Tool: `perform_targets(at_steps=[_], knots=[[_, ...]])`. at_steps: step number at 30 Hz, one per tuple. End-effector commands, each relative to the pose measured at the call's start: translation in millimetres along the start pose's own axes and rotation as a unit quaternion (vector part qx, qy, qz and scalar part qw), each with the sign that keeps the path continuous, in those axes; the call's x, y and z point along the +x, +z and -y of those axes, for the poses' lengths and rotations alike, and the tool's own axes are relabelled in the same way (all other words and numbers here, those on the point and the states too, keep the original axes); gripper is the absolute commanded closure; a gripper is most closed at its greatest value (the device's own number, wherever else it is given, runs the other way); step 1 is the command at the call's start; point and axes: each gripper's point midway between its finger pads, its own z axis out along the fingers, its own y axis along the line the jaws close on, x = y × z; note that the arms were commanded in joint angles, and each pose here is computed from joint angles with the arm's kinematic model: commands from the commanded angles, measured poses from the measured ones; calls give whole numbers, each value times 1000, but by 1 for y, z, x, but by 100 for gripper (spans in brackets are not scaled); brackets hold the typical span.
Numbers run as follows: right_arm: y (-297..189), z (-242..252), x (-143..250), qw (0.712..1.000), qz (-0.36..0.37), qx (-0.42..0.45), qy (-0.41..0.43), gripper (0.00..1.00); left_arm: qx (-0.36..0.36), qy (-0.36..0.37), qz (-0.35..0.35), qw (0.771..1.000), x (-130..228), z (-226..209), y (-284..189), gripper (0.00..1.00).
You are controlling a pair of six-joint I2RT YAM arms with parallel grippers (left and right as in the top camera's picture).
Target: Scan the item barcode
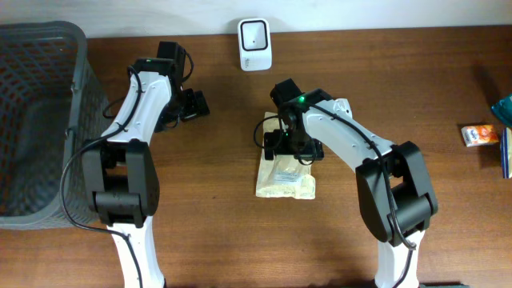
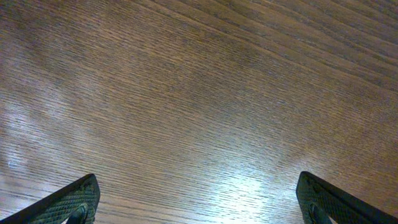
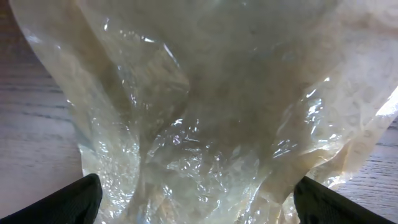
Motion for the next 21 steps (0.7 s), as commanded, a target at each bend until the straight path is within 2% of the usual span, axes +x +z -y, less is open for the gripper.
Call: perform_targets(at_steps=[1,4,10,11,12,13,17,18,21], knots=[[9,9,3,998,-1,21,54,2,2,5,12,1000,-1,3,-12,1],[21,18,5,995,6,35,91,2,2,5,12,1000,-1,3,-12,1],[40,26,16,995,-2,37,96,1,2,4,12,1000,-1,2,-12,1],[40,27,17,995,-3,39,96,8,3,5,13,1000,-1,3,-12,1],[40,27,17,995,-2,39,96,22,3,5,13,1000,-1,3,-12,1],[40,27,16,995,0,41,96,32,3,5,13,1000,-1,3,-12,1],[40,30,14,994,6,49,96,63,3,5,13,1000,-1,3,-12,1],[39,30,14,994,6,49,96,68,2,5,12,1000,-1,3,-12,1],[36,29,9,994,11,46,97,69,2,5,12,1000,-1,3,-12,1]])
